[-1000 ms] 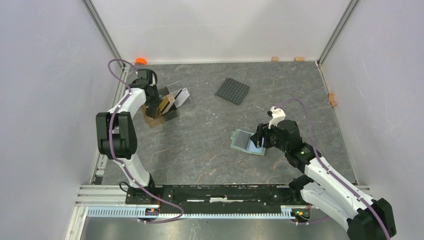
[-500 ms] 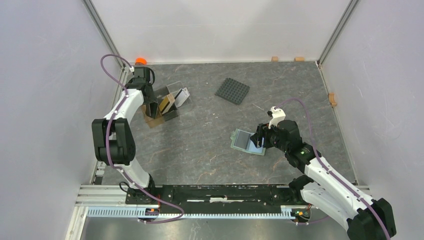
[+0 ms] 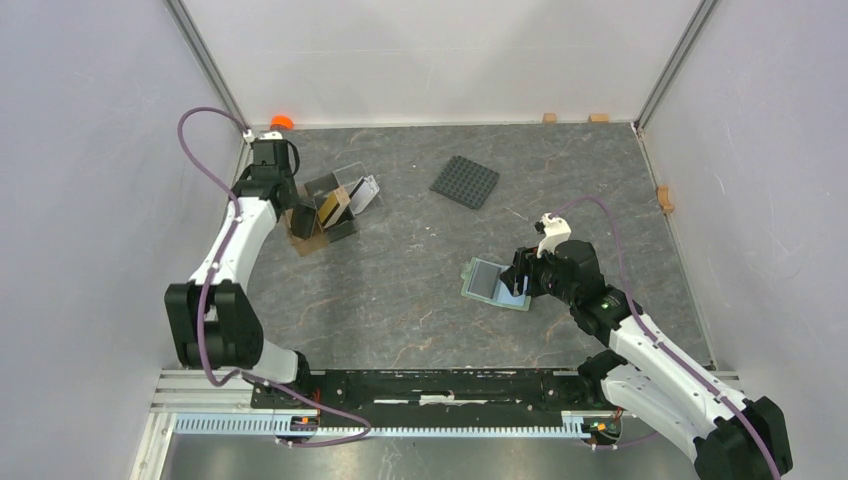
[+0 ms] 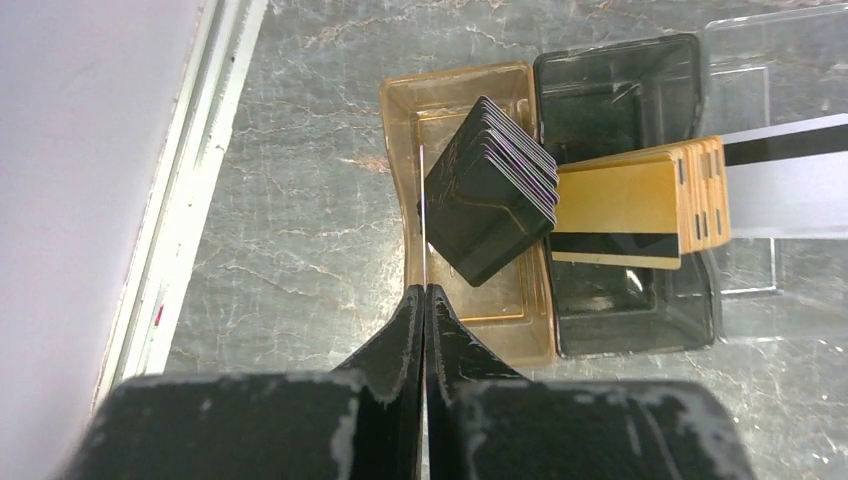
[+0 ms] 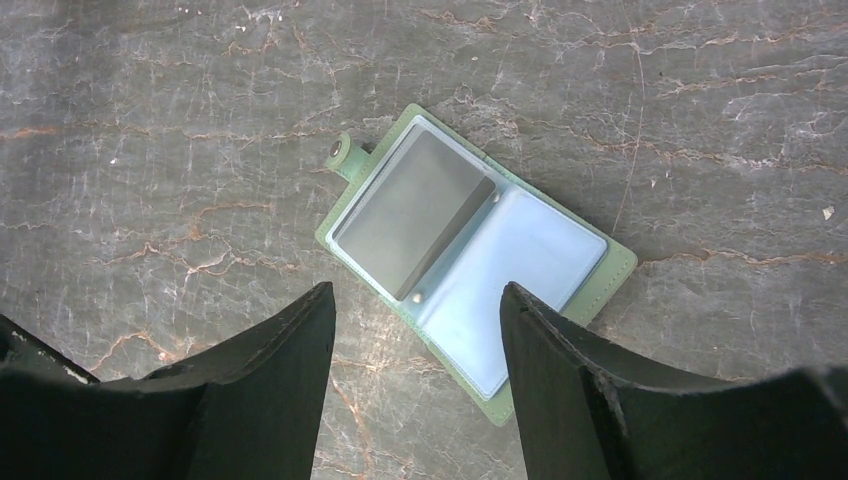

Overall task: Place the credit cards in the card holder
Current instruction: Pick up the credit card from the storage box, then insert the credit card into the card holder.

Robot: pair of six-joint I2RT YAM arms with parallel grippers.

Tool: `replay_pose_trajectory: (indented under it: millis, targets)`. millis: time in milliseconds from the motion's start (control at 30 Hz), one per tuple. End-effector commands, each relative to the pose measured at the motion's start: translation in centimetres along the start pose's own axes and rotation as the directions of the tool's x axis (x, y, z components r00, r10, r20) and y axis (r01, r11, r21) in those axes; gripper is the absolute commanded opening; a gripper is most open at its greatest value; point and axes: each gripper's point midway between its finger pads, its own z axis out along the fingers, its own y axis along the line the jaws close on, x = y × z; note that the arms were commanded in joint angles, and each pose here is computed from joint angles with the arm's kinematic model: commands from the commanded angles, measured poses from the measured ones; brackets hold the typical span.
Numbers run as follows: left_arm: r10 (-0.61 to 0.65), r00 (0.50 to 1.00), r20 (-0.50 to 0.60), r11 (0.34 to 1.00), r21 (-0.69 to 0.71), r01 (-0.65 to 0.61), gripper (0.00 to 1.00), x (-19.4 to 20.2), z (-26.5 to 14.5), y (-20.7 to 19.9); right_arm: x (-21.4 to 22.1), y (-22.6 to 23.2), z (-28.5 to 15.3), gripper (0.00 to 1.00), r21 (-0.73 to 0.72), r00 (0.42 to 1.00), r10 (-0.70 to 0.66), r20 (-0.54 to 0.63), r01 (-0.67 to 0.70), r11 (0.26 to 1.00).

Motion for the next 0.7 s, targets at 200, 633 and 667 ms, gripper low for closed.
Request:
replay_pose_trajectory:
  millis: [200,633,667]
  targets:
    - [-0.020,0.965,0.260,0.902,0.421,-0.095,0.02,-3.9,-8.6,-5.2,-4.4,3.7,-1.7,0.72,-0.169,0.986,-0.063,0.157,0.089,0.981]
    - [0.114,0.925,0.363,0.030,0.929,-0.369,0.02,5.0,-27.5,-22.9,-8.9,11.5,-6.3,0.79,-0.506,0.945,-0.142,0.293,0.280,0.816]
    - [0.129,0.925,0.358,-0.038,0.934,-0.357,0.02,5.9,-28.8,-23.4,-9.1,12.0,-6.6,0.80,-0.526,0.944,-0.141,0.297,0.285,0.801]
